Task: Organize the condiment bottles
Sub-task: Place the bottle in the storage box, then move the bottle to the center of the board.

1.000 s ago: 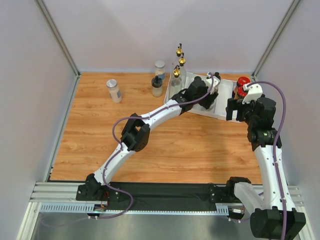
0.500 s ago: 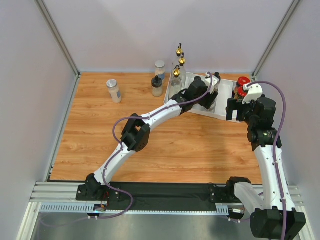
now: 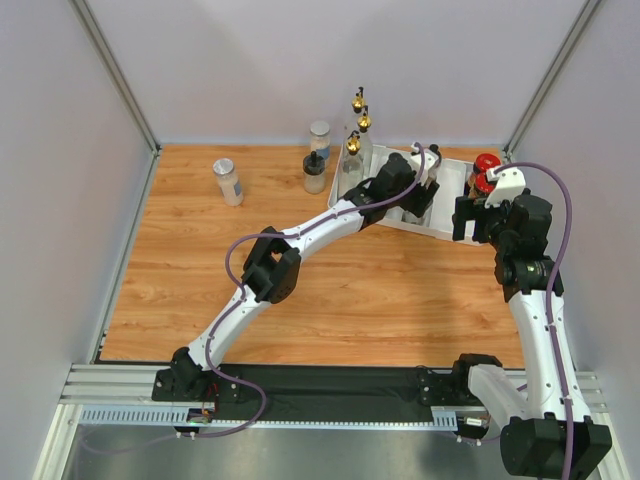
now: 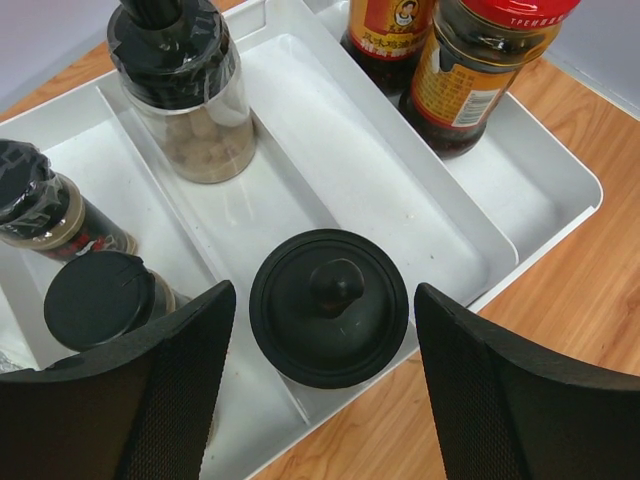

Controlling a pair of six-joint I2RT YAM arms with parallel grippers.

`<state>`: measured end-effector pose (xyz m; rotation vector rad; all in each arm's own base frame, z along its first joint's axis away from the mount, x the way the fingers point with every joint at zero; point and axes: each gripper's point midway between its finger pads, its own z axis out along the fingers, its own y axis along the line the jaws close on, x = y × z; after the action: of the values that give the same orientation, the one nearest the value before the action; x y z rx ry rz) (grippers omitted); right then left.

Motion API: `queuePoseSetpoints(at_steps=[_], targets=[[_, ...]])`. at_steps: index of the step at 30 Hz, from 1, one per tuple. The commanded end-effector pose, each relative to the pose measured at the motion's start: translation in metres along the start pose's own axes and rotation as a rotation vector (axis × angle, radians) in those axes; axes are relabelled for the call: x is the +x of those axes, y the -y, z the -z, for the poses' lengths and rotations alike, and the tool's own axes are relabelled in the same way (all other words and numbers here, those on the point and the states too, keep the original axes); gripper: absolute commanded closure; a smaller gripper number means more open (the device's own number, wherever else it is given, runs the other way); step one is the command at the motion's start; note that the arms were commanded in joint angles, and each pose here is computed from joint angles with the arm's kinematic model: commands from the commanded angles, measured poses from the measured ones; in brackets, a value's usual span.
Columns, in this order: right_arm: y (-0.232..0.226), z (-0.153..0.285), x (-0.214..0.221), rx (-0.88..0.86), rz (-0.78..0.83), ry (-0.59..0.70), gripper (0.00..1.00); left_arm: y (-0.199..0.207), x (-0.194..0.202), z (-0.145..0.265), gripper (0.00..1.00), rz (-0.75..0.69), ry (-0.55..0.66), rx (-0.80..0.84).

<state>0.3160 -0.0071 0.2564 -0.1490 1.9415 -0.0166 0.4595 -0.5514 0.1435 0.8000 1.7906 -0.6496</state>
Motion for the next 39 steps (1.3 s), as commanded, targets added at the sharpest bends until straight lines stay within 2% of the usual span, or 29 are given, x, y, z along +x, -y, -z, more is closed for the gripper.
queuePoseSetpoints(at_steps=[1,12,15,18,20,21,24,26,27,29,30,31,33,35,36,38,39], targets=[[0.006,0.0,-0.009,0.029,-0.006,0.044,0.0,0.01,-0.049,0.017,0.2,0.007,0.1,0.017],[0.003,0.002,-0.009,0.011,0.006,0.046,0.0,0.024,-0.118,0.067,0.19,-0.033,0.2,0.075],[0.002,0.004,-0.01,0.0,0.013,0.053,0.0,0.036,-0.122,0.081,0.18,-0.048,0.197,0.118],[-0.002,0.005,-0.009,-0.028,0.024,0.051,0.0,0.047,-0.141,0.113,0.18,-0.079,0.218,0.155],[-0.005,0.008,-0.008,-0.054,0.036,0.049,0.0,0.049,-0.131,0.123,0.18,-0.086,0.187,0.168],[-0.009,0.008,-0.007,-0.079,0.041,0.05,0.0,0.05,-0.144,0.142,0.18,-0.105,0.206,0.169],[-0.019,0.012,-0.005,-0.149,0.07,0.05,0.0,0.049,-0.125,0.163,0.17,-0.151,0.153,0.179],[-0.025,0.014,-0.003,-0.186,0.084,0.052,0.0,0.048,-0.121,0.19,0.16,-0.168,0.142,0.179],[-0.032,0.016,-0.002,-0.229,0.104,0.057,0.0,0.047,-0.133,0.213,0.16,-0.185,0.165,0.172],[-0.038,0.017,0.002,-0.272,0.118,0.048,0.0,0.041,-0.114,0.228,0.15,-0.188,0.119,0.159],[-0.045,0.018,0.003,-0.313,0.126,0.049,0.0,0.036,-0.121,0.25,0.15,-0.189,0.124,0.147],[-0.048,0.018,0.003,-0.336,0.154,0.051,0.0,0.033,-0.105,0.257,0.14,-0.179,0.085,0.142],[-0.058,0.018,0.011,-0.41,0.164,0.026,0.0,0.025,-0.106,0.289,0.14,-0.165,0.081,0.124],[-0.072,0.02,0.019,-0.513,0.198,0.01,0.0,0.01,-0.083,0.306,0.14,-0.145,0.024,0.081],[-0.077,0.022,0.022,-0.548,0.211,0.008,0.0,0.007,-0.091,0.328,0.14,-0.149,0.054,0.062],[-0.09,0.026,0.03,-0.652,0.256,0.018,0.0,-0.01,-0.065,0.345,0.14,-0.167,-0.008,-0.01],[-0.095,0.027,0.034,-0.687,0.276,0.024,0.0,-0.014,-0.07,0.366,0.13,-0.179,0.016,-0.042]])
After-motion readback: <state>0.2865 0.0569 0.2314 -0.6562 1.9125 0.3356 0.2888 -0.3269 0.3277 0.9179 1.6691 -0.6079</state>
